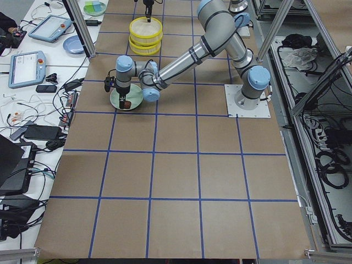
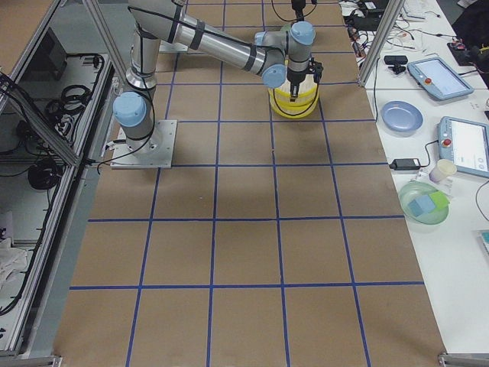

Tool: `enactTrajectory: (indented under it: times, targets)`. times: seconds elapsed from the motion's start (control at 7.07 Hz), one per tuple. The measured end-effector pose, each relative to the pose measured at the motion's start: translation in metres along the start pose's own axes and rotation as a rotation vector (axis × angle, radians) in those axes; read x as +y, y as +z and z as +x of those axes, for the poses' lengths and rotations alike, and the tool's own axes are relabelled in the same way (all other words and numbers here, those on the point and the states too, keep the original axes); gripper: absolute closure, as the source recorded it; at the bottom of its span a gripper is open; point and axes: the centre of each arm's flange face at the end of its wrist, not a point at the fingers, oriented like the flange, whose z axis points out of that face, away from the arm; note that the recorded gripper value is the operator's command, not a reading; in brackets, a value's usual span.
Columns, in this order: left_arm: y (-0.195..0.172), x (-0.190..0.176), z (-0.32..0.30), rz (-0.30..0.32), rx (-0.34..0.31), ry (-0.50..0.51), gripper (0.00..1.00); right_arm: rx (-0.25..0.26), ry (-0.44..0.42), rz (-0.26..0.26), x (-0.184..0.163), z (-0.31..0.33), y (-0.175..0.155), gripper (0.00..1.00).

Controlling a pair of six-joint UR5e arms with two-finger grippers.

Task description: Stack buns with steamer

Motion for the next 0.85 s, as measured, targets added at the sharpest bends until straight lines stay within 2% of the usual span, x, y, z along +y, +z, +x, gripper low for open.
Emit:
enactTrajectory:
  times: [0.14, 0.28, 0.85]
  targets:
    - [0.003, 0.001, 0.000, -0.007, 0.002, -0.002, 0.80, 0.001, 0.000, 0.007, 0.000, -0.004, 0.001, 0.92]
    - [0.004, 0.002, 0.000, -0.010, 0.000, 0.003, 1.00, 0.004, 0.001, 0.009, -0.002, -0.005, 0.006, 0.91]
    - [-0.015, -0.001, 0.003, 0.014, 0.012, -0.016, 1.00, 0.016, 0.003, 0.023, -0.007, -0.005, 0.014, 0.87]
